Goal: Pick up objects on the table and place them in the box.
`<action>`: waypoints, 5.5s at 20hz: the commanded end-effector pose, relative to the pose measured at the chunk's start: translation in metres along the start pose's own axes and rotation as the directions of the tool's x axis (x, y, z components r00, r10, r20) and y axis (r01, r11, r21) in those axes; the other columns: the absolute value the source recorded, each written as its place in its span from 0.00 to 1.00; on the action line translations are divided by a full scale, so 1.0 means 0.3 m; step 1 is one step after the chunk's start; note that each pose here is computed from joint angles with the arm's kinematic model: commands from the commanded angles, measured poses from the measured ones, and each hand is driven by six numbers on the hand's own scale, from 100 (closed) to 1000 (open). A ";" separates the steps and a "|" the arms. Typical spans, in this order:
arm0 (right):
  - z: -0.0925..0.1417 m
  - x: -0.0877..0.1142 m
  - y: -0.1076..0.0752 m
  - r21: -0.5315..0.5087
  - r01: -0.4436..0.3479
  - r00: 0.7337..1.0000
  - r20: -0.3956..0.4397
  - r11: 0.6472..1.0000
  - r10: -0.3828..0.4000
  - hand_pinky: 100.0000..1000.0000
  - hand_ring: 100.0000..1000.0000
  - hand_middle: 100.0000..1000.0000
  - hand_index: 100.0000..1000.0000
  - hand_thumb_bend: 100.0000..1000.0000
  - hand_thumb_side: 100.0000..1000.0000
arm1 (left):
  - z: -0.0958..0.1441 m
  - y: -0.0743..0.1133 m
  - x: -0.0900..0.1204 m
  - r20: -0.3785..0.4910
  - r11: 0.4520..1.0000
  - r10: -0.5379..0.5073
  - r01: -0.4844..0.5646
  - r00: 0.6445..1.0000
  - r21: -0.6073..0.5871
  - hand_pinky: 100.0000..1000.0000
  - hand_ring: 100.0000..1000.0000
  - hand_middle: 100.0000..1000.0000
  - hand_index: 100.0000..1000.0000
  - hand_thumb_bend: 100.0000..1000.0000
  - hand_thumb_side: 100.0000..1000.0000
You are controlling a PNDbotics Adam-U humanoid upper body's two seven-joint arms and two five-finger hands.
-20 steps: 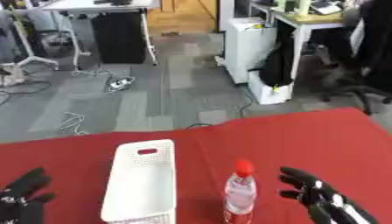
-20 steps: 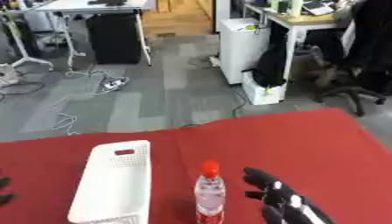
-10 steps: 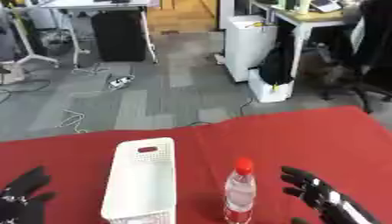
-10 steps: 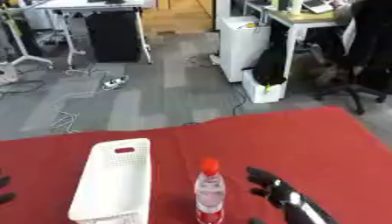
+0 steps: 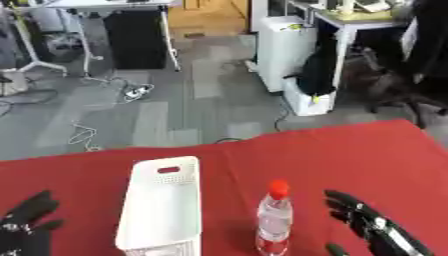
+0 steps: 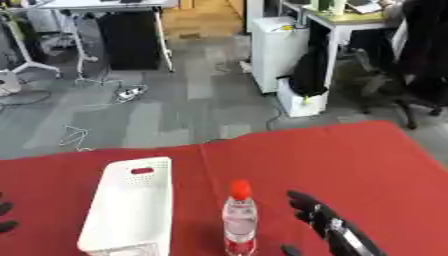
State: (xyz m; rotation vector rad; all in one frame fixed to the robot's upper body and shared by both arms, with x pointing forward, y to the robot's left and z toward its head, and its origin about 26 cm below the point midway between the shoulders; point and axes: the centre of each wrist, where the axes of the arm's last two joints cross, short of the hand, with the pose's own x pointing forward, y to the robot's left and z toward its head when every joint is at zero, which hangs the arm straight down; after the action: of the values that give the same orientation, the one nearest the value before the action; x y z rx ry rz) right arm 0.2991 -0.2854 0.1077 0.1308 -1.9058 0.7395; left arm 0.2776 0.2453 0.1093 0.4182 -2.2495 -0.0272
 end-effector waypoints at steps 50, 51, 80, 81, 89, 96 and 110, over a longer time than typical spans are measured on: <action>-0.106 0.020 -0.133 0.086 -0.192 0.974 0.136 0.978 0.180 1.00 1.00 1.00 1.00 0.24 0.48 | -0.005 0.005 0.018 0.019 1.000 0.018 -0.017 1.000 -0.018 0.68 0.81 0.80 0.80 0.26 0.81; -0.106 0.013 -0.128 0.089 -0.184 0.976 0.131 0.979 0.172 1.00 1.00 1.00 1.00 0.24 0.49 | -0.006 0.004 0.018 0.020 1.000 0.018 -0.018 1.000 -0.019 0.68 0.81 0.80 0.80 0.26 0.81; -0.108 -0.086 -0.057 0.154 -0.149 0.989 0.046 0.977 0.144 1.00 1.00 1.00 1.00 0.32 0.57 | -0.008 -0.004 0.024 0.023 0.999 0.034 -0.033 0.999 -0.040 0.68 0.81 0.80 0.81 0.26 0.81; -0.110 -0.087 -0.056 0.152 -0.150 0.988 0.047 0.977 0.145 1.00 1.00 1.00 1.00 0.32 0.57 | -0.008 -0.004 0.024 0.023 0.999 0.034 -0.034 0.999 -0.041 0.68 0.81 0.80 0.81 0.26 0.81; -0.122 -0.093 -0.048 0.106 -0.159 0.987 0.044 0.982 0.155 1.00 1.00 1.00 1.00 0.34 0.58 | -0.007 -0.006 0.024 0.022 0.998 0.040 -0.039 0.999 -0.045 0.68 0.81 0.80 0.81 0.26 0.81; -0.118 -0.098 -0.052 0.059 -0.172 0.985 0.025 0.983 0.171 1.00 1.00 1.00 1.00 0.35 0.60 | -0.005 -0.006 0.023 0.019 0.998 0.040 -0.039 0.999 -0.048 0.68 0.81 0.80 0.81 0.26 0.82; -0.159 -0.085 -0.054 0.044 -0.265 0.964 -0.029 0.963 0.266 1.00 1.00 1.00 1.00 0.34 0.61 | -0.003 -0.011 0.024 0.016 0.997 0.049 -0.048 0.999 -0.063 0.68 0.82 0.79 0.81 0.26 0.82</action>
State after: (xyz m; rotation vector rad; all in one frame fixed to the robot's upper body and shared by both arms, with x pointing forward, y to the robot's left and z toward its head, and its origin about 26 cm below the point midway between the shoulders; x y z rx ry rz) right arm 0.3526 -0.2790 0.0976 -0.0883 -1.8805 0.9356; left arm 0.2762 0.2403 0.1080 0.3410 -2.2423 -0.0683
